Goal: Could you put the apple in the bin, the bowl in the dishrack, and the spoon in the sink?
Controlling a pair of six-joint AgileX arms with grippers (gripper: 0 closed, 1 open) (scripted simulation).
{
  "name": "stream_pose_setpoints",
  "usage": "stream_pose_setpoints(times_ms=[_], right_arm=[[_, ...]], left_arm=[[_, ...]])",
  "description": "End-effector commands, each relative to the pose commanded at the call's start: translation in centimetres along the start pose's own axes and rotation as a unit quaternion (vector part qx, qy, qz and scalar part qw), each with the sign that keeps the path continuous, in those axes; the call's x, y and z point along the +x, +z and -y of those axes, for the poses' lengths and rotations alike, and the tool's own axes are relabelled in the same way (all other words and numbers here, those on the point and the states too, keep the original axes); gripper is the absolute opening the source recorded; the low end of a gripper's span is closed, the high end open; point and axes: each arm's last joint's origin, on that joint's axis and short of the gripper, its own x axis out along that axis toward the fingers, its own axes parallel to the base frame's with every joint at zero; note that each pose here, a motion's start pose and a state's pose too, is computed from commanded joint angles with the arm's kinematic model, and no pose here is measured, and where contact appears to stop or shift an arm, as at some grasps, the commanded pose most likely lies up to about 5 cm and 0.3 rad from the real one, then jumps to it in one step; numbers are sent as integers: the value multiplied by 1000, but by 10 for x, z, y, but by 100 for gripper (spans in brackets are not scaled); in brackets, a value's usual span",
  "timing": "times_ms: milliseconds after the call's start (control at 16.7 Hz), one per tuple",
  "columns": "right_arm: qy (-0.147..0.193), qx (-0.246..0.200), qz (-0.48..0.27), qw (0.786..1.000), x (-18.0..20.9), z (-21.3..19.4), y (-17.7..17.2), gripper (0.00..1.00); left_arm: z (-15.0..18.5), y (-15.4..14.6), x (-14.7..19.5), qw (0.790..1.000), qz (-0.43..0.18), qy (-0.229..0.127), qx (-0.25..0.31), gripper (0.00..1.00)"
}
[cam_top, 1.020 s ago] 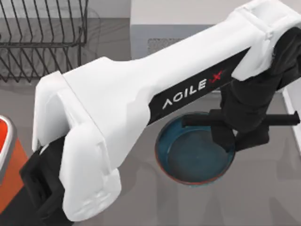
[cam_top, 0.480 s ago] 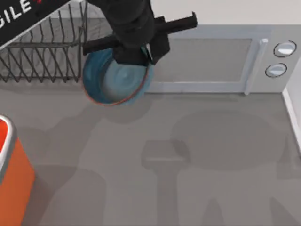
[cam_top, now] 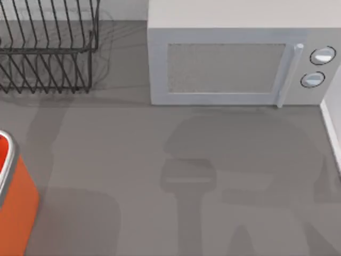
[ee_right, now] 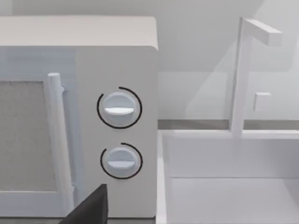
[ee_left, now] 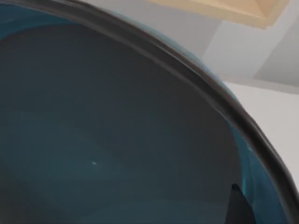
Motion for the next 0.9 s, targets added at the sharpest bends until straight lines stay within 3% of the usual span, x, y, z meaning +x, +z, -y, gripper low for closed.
stream_pose_setpoints(times_ms=[180, 360, 900], right_arm=[[0, 0, 0, 1000, 0, 0, 0, 100], [0, 0, 0, 1000, 0, 0, 0, 100], [0, 0, 0, 1000, 0, 0, 0, 100]], left_arm=[[-28, -3, -50, 990, 120, 32, 68, 0], [-42, -11, -80, 972, 190, 69, 124, 0], [-46, -13, -84, 964, 208, 83, 142, 0]])
